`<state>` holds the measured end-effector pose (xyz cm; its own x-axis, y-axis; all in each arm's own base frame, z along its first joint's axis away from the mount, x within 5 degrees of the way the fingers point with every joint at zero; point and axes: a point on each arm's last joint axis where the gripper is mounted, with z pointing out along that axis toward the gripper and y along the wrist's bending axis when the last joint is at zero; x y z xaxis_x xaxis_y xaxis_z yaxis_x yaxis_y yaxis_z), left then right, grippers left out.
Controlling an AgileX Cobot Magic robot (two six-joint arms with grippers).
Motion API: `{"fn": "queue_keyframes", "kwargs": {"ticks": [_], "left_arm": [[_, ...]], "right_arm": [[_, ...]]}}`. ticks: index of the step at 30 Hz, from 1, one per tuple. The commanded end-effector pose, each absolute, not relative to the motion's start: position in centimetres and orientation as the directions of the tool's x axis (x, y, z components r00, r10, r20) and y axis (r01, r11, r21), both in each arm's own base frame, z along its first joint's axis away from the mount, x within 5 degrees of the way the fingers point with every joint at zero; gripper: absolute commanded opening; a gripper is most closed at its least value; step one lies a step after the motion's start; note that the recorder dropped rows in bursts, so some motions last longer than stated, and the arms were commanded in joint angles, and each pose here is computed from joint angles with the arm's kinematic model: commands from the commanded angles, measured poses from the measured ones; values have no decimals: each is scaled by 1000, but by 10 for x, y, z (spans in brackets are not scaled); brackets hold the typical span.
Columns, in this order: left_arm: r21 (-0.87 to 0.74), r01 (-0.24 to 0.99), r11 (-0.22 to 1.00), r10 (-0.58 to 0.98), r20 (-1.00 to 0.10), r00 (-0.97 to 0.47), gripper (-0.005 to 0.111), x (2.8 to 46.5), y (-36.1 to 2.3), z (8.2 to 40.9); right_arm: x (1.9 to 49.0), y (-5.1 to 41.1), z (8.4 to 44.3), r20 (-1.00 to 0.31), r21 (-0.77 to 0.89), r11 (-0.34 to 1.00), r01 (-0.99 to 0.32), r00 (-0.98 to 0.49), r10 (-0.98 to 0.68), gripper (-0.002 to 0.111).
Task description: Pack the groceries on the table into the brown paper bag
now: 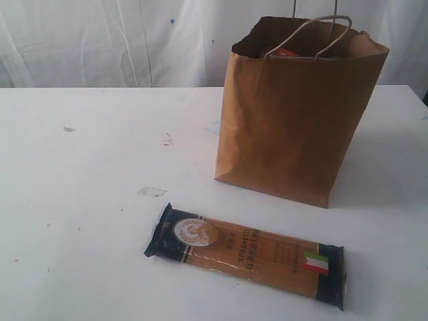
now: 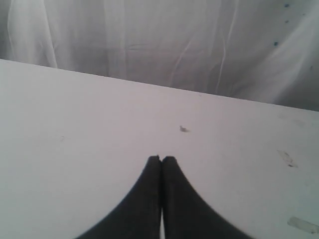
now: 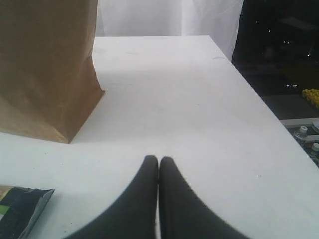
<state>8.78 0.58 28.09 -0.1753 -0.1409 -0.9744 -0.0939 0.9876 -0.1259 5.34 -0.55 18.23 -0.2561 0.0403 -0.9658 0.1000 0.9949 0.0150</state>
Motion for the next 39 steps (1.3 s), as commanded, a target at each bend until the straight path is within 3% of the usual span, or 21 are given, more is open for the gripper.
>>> {"fn": "queue_keyframes", "kwargs": {"ticks": [1, 12, 24, 30, 35, 39], "left_arm": [[-139, -57, 989, -146, -978, -152, 0, 68, -4, 255], [-203, -177, 963, -240, -945, -223, 0, 67, 5, 181], [-61, 43, 997, -48, -968, -248, 0, 67, -7, 181], [-148, 3, 989, -143, -960, -239, 0, 66, -5, 181], [-250, -82, 965, -257, -961, -99, 0, 65, 3, 191], [-118, -84, 989, -122, -992, -33, 0, 63, 5, 197]], "right_arm": [[53, -6, 182, -967, 22, 994, 105, -249, 48, 0], [53, -6, 182, -967, 36, 993, 109, -248, 62, 0], [53, -6, 182, -967, 36, 993, 109, -248, 62, 0], [53, -6, 182, -967, 36, 993, 109, -248, 62, 0], [53, -6, 182, -967, 36, 993, 109, -248, 62, 0], [53, -6, 182, -967, 36, 993, 109, -248, 62, 0]]}}
